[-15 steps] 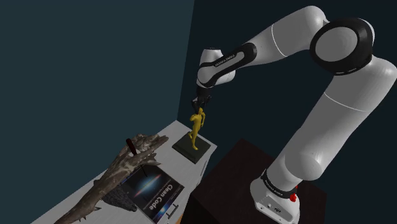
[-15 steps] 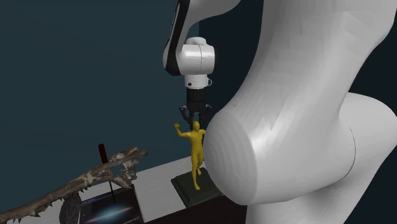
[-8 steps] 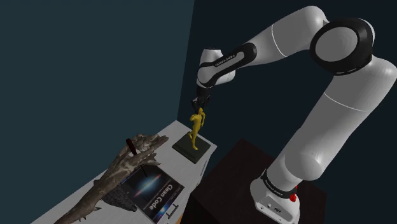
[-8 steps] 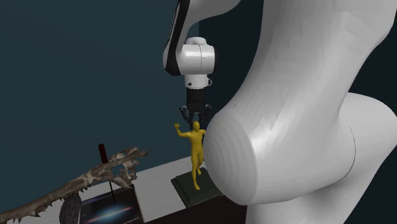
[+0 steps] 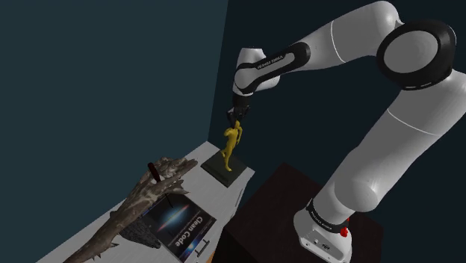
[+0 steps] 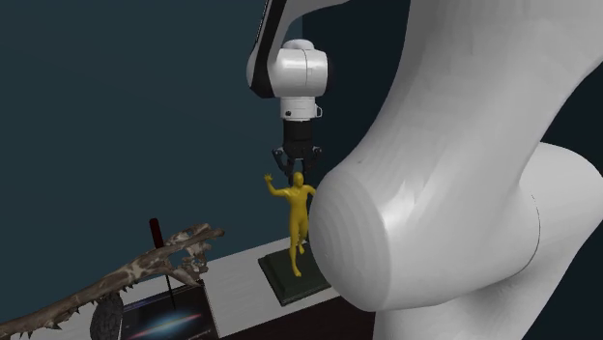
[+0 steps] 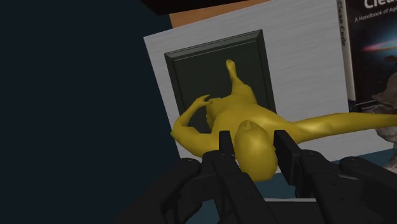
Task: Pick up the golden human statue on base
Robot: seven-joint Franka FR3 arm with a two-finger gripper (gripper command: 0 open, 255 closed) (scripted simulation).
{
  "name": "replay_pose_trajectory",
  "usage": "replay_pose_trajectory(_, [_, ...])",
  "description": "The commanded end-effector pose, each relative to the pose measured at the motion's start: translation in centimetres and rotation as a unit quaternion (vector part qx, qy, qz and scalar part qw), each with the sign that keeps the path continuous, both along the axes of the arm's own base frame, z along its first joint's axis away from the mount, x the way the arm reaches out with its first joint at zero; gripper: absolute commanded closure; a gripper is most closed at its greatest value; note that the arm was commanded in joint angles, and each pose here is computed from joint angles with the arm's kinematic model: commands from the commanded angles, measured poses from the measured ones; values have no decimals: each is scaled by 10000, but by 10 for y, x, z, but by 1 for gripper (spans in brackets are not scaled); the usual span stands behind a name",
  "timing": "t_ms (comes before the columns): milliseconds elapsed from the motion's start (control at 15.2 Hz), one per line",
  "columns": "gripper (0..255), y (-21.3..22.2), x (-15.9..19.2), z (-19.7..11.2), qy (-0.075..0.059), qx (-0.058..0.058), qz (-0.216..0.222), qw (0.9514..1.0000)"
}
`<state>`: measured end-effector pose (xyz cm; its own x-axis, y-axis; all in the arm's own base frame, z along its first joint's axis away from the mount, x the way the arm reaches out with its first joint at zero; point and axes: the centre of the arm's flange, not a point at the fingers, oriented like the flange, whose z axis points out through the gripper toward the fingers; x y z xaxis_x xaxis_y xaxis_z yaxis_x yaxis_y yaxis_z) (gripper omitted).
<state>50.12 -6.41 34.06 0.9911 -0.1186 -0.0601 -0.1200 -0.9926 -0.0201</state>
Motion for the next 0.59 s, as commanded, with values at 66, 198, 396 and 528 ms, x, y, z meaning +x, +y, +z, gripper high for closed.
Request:
replay_pose_trajectory(66, [255, 0, 2, 17, -6, -1, 0, 10000])
replay_pose_trajectory(198, [255, 0, 2, 28, -6, -1, 0, 10000])
replay_pose_trajectory(396, [255, 0, 2, 44, -6, -1, 0, 10000])
replay_pose_trajectory(528, [255, 0, 2, 44, -6, -1, 0, 10000])
